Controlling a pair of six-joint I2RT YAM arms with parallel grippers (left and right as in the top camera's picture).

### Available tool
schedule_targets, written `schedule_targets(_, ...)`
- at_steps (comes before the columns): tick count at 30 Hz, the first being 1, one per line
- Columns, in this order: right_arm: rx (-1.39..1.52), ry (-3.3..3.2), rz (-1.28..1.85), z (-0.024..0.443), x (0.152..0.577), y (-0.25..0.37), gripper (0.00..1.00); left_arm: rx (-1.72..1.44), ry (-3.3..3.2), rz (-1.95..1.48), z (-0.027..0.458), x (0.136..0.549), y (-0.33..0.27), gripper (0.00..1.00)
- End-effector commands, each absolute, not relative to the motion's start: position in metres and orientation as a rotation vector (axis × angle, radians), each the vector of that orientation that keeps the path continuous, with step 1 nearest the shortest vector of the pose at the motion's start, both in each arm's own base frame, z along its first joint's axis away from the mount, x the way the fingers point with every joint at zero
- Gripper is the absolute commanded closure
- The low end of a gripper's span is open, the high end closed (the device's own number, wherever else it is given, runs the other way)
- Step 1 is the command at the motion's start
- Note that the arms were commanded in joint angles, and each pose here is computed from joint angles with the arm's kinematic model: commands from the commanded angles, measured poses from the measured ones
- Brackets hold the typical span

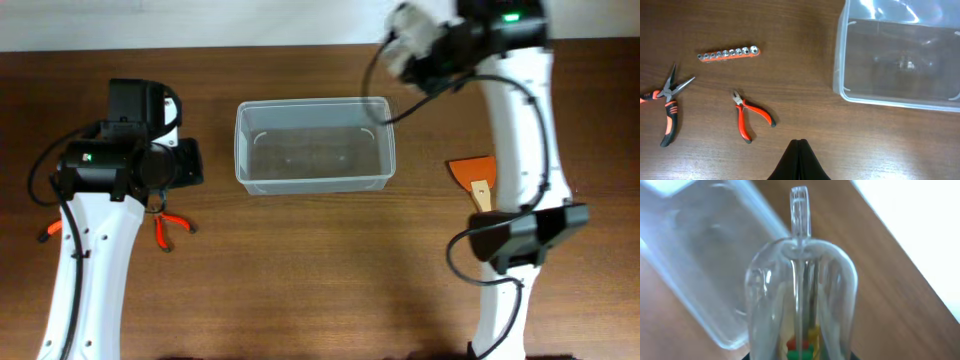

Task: Pack container
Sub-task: 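Lift the marker pack and carry it over the container, then lower the marker pack into the container with the right gripper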

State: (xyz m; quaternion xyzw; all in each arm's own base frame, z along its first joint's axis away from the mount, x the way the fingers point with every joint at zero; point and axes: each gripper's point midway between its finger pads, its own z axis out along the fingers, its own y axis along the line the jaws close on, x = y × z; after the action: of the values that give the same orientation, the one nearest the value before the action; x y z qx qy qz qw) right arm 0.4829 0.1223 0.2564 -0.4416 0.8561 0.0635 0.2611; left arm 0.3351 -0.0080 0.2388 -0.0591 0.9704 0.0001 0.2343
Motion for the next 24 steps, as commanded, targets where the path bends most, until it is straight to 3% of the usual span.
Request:
schedule_targets(1, -1.319, 2.274, 0.15, 0.253, 0.473, 0.151, 0.96, -0.264, 2.58, 0.026, 0.264, 0.336, 0.016, 0.98)
schedule_targets(11, -1.453, 2.209, 0.218, 0.274, 0.422, 0.211, 0.96, -0.532, 2.421, 0.041, 0.311, 0.327, 0.091, 0.98)
schedule_targets(24, -1.485, 2.53, 0.334, 0.193, 0.393, 0.205, 0.96, -0.494, 2.425, 0.037, 0.312, 0.328, 0.09, 0.98)
